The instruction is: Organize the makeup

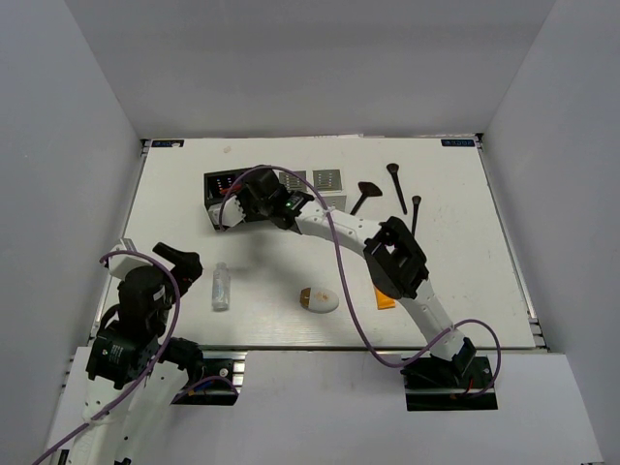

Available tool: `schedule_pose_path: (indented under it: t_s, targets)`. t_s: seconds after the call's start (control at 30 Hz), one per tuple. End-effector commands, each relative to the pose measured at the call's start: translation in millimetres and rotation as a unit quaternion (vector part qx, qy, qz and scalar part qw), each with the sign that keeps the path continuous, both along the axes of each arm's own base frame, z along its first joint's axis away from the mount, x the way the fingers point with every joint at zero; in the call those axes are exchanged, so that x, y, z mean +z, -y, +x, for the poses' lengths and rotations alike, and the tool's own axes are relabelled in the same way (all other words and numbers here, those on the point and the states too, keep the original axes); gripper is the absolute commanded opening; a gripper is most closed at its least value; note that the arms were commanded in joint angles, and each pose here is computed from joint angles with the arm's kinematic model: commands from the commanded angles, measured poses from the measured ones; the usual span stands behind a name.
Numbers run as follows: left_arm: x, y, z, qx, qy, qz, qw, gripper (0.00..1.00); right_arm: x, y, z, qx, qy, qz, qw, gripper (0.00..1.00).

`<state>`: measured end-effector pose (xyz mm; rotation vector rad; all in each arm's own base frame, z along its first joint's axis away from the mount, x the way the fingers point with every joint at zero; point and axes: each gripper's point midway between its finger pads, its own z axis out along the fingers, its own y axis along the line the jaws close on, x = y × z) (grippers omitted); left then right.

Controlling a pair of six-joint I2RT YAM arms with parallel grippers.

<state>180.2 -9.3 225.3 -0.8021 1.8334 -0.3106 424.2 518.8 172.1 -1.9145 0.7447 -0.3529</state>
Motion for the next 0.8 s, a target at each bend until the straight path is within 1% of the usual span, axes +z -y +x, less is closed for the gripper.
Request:
schedule_pose_path:
  t_s: [0.0,0.27,0.5,0.77]
  targets:
    - [-3,-3,-1,0.006,-0.002,0.002,1.000,0.97,22,-14,-1,0.032,0.060,0.012,0.998,0.00]
    - [-3,-3,-1,0.008,-0.002,0.002,1.000,0.97,11,-19,-8,0.063,0.107,-0.015,0.992,0.00]
    - [-2,-2,-2,0.006,0.001,-0.001,1.000,0.97,6,-25,-15,0.081,0.127,-0.017,0.988,0.00]
    - [-2,-3,-2,0.008,0.000,0.000,1.000,0.97,12,-28,-14,0.088,0.160,0.000,0.983,0.00]
